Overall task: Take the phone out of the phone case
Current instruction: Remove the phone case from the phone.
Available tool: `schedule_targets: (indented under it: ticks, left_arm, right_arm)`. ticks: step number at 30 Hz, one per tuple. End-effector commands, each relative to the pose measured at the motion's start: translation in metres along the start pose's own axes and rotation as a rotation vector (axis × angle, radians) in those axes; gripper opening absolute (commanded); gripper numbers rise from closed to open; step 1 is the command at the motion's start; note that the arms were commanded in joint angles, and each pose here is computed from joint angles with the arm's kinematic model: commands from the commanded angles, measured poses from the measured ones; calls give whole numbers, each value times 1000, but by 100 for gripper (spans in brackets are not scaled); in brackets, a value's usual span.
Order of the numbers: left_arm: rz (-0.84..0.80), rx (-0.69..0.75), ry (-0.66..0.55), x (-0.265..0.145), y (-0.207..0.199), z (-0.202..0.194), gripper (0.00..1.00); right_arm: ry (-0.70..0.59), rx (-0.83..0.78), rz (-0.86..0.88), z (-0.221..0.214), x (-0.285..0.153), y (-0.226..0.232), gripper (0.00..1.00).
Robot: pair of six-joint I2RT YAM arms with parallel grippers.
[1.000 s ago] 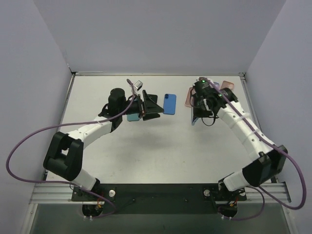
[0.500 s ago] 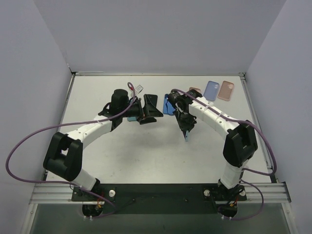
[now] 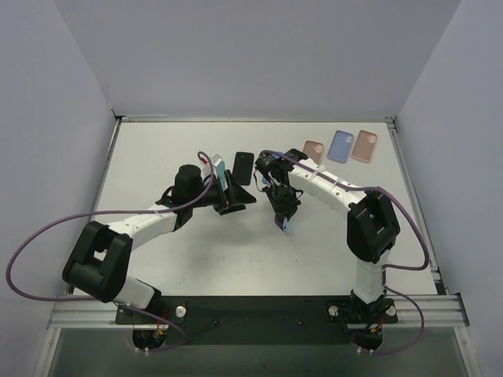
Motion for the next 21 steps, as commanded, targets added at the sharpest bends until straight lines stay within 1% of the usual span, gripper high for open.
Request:
schedule_targets:
  ticks: [1, 5, 8, 9, 11, 12, 16, 21]
  left_arm:
    - [-90, 151, -115, -2, -14, 9, 88]
    - [-47, 155, -86, 8, 6, -2, 86]
    - [-37, 143, -24, 23, 20, -16, 84]
    - [-24, 125, 1, 29, 29, -21, 83]
    - [-43, 103, 8, 36, 31, -26, 82]
    - [-41, 79, 26, 41, 38, -32, 82]
    - [-97, 40, 31, 53, 35, -34, 79]
    - [-103, 20, 32, 58, 36, -38, 79]
  right_arm:
    - [25, -14, 158, 3, 4, 24, 0]
    - [31, -7, 190, 5, 7, 28, 0]
    - [35, -1, 199, 5, 8, 28, 0]
    - [37, 3, 201, 5, 8, 28, 0]
    - [37, 10, 201, 4, 8, 26, 0]
    - [40, 12, 208, 4, 9, 26, 0]
    - [40, 22, 212, 2, 8, 23, 0]
    - [39, 27, 217, 0, 9, 21, 0]
Point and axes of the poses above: each gripper's point midway between its finger pads, its own x axis out along the fingers, its own y axis along the line the jaws close on, z = x × y, the point moved 6 cm from there along -x, back along the fingers, and after that the axes turned 9 degrees about x, right-handed, at the moved point
